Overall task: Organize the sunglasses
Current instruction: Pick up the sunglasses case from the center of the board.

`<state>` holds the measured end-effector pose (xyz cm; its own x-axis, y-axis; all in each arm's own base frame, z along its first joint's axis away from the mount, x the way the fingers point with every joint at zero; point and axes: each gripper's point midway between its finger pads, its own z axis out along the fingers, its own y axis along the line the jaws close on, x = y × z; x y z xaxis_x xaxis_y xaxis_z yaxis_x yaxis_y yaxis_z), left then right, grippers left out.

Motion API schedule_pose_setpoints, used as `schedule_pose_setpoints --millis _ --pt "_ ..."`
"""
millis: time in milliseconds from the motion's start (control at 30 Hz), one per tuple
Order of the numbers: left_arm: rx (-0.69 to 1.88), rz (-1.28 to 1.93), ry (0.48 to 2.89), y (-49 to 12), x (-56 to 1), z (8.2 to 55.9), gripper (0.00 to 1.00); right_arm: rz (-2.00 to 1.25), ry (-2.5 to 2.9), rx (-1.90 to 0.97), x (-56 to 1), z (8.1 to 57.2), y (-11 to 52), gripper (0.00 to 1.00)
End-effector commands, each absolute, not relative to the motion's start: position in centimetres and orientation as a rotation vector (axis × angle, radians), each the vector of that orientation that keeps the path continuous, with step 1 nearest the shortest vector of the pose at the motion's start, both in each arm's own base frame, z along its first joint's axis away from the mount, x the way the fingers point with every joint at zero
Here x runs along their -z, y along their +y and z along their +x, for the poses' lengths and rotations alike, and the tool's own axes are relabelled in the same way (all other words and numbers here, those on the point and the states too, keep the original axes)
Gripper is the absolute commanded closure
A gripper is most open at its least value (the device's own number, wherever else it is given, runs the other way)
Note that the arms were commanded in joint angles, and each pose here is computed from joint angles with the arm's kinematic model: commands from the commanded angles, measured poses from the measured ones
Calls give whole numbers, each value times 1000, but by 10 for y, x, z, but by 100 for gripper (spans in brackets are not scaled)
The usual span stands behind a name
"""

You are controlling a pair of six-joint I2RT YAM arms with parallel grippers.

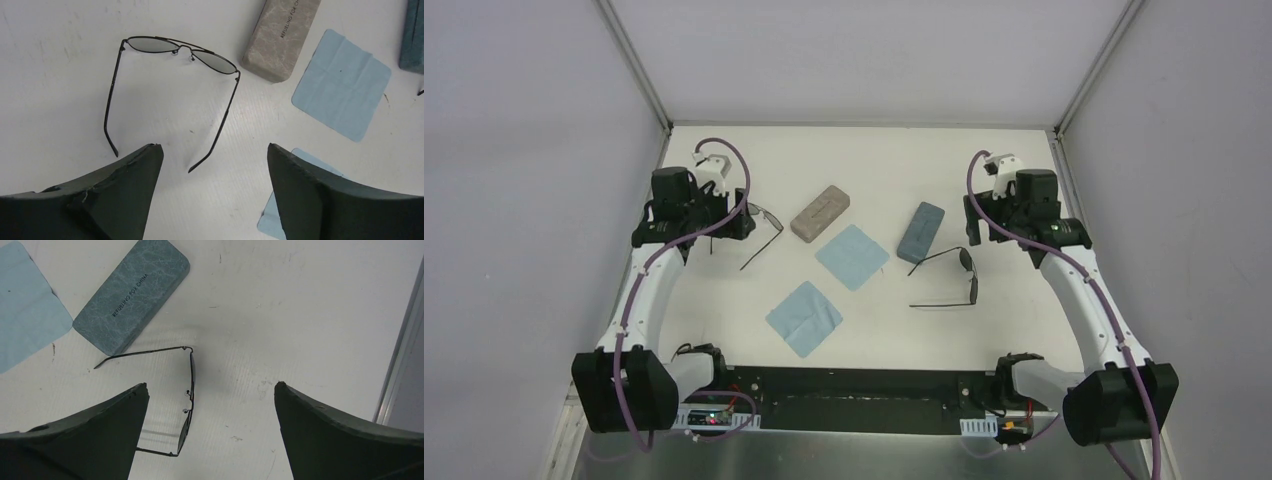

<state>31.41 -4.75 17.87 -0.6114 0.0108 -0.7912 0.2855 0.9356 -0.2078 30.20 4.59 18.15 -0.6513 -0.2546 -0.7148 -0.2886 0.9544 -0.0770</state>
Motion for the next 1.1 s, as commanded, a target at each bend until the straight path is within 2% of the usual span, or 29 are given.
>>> schedule_pose_setpoints --millis 0,100,200,300,433,533,667,867,1067 --pt "447 259 2123 -54 -207 343 18 -283 2197 -44 -209 323 44 0" --pt "428 322 2082 -63 -229 364 16 -405 2194 -90 -211 321 55 0" --pt "360 532 2048 -101 -245 379 16 -526 2180 -155 -212 311 66 0" --pt "343 707 2083 -149 -246 390 16 -404 2222 -115 -212 314 52 0" --pt "456 748 2201 -213 -240 403 14 -169 2330 -188 -208 317 26 1" --pt "481 814 2195 -263 -230 402 15 -286 2315 -227 -210 319 28 6" --pt "513 952 2178 -343 -206 382 14 -261 2341 -99 -201 327 7 4" --pt "528 849 2180 -419 -185 382 14 -212 2331 -92 -194 316 0 2" --pt "473 802 2203 -459 -149 381 14 -195 2356 -120 -184 296 0 2"
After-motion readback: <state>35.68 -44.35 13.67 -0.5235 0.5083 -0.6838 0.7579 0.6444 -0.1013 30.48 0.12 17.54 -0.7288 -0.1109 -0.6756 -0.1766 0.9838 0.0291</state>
